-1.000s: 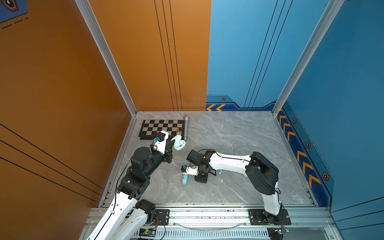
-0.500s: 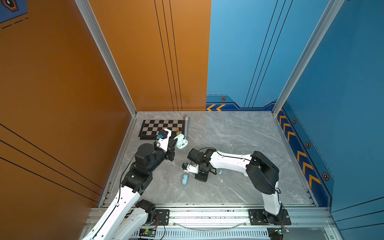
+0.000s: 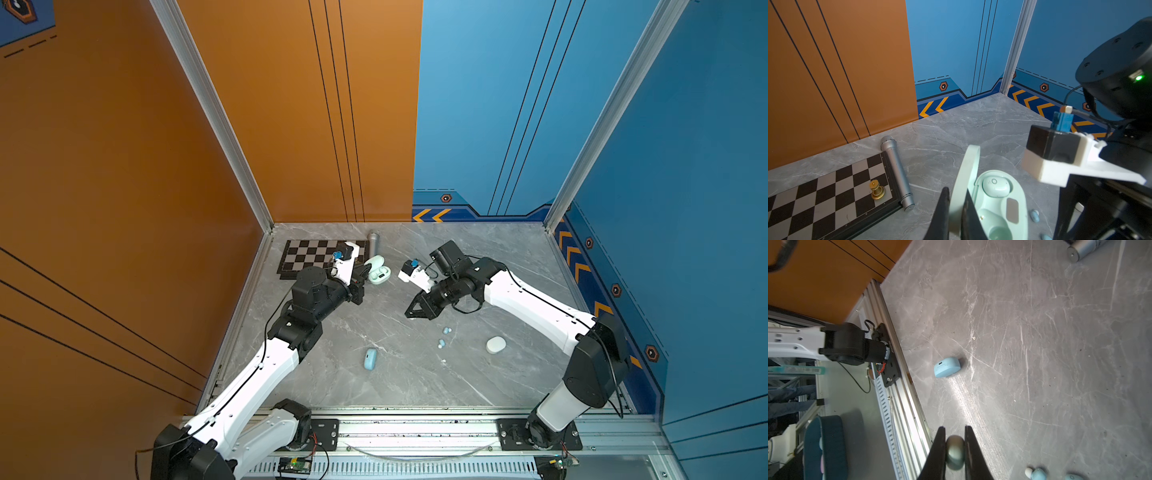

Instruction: Insert the wireless bluetooth earbuds into the charging case

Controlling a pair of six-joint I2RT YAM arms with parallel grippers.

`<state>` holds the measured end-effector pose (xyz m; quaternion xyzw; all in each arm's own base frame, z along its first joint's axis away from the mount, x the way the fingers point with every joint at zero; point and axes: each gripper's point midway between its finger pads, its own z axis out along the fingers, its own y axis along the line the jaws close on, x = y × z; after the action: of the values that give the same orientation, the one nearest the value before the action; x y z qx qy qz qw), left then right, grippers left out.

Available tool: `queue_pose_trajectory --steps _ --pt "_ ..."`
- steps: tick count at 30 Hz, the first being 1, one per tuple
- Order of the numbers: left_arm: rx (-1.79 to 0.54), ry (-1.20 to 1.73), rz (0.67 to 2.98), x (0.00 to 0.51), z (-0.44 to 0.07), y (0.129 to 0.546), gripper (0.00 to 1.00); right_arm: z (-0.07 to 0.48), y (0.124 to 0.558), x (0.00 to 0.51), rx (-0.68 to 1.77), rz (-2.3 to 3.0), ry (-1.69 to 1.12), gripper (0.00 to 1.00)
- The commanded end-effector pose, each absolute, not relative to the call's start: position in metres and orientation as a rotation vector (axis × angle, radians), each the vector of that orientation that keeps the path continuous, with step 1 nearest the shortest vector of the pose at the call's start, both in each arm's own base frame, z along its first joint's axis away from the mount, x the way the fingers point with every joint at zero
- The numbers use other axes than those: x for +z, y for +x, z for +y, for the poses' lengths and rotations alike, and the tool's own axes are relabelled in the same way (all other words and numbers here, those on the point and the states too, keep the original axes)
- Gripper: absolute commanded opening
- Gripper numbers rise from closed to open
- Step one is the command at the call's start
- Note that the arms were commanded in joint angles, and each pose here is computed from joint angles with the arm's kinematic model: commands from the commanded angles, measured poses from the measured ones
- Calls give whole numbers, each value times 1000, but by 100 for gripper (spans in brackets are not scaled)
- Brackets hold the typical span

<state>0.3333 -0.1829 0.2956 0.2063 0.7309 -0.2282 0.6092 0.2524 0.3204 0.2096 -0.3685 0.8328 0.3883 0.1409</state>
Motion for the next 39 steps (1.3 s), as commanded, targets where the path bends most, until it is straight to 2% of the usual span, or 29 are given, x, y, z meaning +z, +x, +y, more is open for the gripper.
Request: queue_pose_trajectory --steps 1,9,14,21,39 --pt "-586 522 1591 322 -203 338 0 324 245 255 1381 2333 -956 13" --pt "-607 591 1584 314 -233 344 0 331 274 327 1584 2103 -764 16" --pt "-609 642 1565 315 -248 335 0 334 298 343 1595 2029 -676 16" --pt "-615 647 1542 323 -251 328 0 339 314 336 1547 2028 -635 16" --pt "-620 635 1514 337 -251 327 0 342 308 301 1473 2101 -640 17"
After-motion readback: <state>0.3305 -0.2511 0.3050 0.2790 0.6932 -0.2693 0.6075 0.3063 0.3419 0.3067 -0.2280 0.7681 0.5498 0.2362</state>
